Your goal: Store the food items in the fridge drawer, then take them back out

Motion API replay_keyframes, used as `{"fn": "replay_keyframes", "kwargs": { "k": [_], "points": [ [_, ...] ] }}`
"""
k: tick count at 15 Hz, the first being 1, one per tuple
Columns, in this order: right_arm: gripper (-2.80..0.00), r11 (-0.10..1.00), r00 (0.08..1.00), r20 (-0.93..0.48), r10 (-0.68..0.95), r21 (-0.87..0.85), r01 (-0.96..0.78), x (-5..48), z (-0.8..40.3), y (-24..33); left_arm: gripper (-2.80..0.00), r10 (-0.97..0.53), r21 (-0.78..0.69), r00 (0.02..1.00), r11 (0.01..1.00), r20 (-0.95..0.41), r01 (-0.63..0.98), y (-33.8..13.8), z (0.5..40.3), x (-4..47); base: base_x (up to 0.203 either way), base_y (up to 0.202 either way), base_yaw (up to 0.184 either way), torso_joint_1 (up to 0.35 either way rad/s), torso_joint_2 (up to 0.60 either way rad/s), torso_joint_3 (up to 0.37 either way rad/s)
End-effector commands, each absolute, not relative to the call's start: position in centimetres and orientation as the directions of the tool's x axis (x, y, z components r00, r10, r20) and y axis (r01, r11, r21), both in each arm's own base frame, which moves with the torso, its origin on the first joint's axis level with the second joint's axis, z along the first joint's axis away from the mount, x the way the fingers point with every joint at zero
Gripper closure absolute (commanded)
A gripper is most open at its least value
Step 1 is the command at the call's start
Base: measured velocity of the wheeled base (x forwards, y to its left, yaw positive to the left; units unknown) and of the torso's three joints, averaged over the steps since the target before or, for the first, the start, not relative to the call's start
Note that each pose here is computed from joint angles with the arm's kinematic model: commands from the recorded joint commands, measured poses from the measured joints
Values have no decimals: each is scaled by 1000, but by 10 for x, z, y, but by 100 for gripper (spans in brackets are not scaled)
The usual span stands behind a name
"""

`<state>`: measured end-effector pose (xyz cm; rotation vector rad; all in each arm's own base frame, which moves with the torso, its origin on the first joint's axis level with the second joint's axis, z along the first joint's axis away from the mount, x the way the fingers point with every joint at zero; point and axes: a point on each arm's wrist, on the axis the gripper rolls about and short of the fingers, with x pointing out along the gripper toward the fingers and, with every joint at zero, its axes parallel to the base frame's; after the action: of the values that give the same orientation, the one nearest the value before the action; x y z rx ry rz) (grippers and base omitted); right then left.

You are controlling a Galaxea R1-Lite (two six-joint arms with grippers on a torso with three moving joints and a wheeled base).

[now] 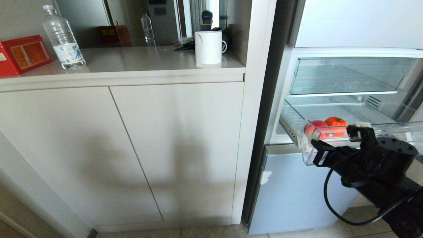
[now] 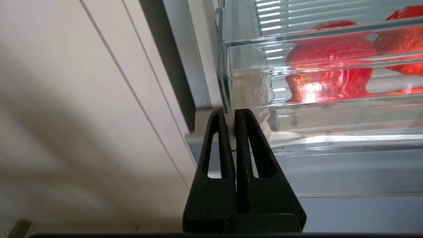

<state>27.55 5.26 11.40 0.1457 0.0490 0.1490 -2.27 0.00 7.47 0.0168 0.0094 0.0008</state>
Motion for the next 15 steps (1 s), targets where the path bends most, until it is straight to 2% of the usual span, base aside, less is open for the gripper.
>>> {"fn": "replay_keyframes", "kwargs": {
  "k": [1, 7, 8, 9, 15],
  "points": [
    [0, 978, 988, -23, 150, 152, -144, 250, 123, 48, 0, 3, 17, 1000, 1000, -11, -3, 0, 75, -23, 0, 0, 0, 0, 0, 0],
    [0, 979, 987, -64, 148, 152, -137, 202, 121, 38, 0, 2, 17, 1000, 1000, -11, -1, 0, 75, -23, 0, 0, 0, 0, 0, 0],
    [-32, 980, 987, -70, 146, 149, -135, 200, 120, 38, 0, 2, 17, 1000, 1000, -11, -1, 0, 75, -23, 0, 0, 0, 0, 0, 0],
    [-280, 980, 988, -59, 144, 147, -134, 196, 123, 37, 0, 2, 17, 1000, 1000, -11, -2, 0, 75, -23, 0, 0, 0, 0, 0, 0],
    [-280, 968, 977, -45, 209, 148, -200, 166, 125, 44, 0, 2, 17, 1000, 1000, -11, -1, 0, 75, -23, 0, 0, 0, 0, 0, 0]
  ]
}}
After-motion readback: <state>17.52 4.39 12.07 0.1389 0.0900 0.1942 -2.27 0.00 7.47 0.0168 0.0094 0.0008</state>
